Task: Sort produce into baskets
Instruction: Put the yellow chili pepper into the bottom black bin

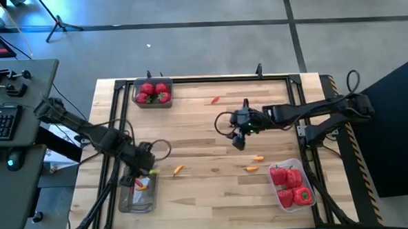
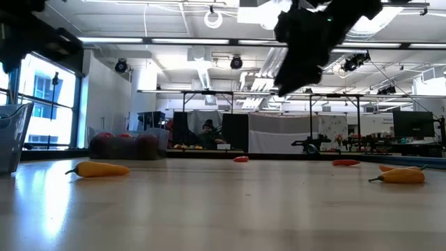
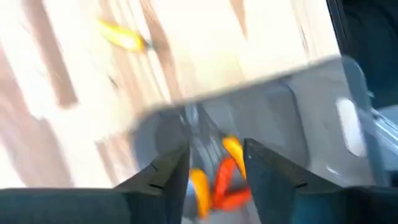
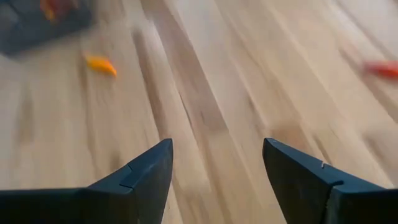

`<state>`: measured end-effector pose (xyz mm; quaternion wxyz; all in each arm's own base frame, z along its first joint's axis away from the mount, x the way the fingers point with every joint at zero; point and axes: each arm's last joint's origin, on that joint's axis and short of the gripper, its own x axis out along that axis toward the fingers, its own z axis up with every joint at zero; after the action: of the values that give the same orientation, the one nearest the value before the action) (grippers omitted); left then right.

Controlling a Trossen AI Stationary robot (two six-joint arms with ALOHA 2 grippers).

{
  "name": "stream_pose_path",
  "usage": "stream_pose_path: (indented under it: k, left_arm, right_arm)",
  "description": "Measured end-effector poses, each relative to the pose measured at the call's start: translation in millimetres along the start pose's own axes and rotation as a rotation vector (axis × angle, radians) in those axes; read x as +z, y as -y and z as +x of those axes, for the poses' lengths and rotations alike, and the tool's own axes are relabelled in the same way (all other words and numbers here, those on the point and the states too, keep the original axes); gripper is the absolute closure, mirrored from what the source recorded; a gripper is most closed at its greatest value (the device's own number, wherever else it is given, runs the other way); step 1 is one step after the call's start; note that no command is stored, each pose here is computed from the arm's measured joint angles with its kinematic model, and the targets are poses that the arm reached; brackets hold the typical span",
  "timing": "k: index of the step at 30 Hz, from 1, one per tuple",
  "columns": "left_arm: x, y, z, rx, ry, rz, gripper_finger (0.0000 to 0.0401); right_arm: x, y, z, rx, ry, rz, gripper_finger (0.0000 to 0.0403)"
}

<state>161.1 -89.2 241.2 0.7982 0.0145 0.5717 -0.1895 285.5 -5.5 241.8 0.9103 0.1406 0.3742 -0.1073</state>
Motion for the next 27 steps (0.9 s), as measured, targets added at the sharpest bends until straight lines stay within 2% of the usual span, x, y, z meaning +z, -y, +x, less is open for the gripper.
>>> stream_pose_path:
  k: [6, 10, 16, 22, 27]
  left_arm:
    - [14.1, -32.5, -5.7, 0.063, 0.122, 0.08, 0.0307]
    - [28.6, -51.5, -12.2, 0.033, 0.283, 0.128, 0.0329]
    - [40.8, -78.5, -22.7, 0.0, 0.464, 0.178, 0.0359]
    - [47.7, -102.3, -18.0, -0.093, 0.628, 0.21, 0.039]
    - [49.9, -115.5, -3.9, -0.062, 0.816, 0.195, 0.0399]
  right_arm:
    - [-24.8, 0.5, -12.1, -0.06, -0.233, 0.001, 0.0163]
    - [-40.1, -10.0, -15.2, -0.02, -0.369, -0.004, 0.0163]
    - [-62.7, -25.1, -18.9, -0.034, -0.544, -0.032, 0.0179]
    - [-76.2, -33.3, -3.4, -0.062, -0.645, -0.037, 0.0199]
    - [-86.6, -35.3, 18.4, -0.091, -0.717, -0.074, 0.0201]
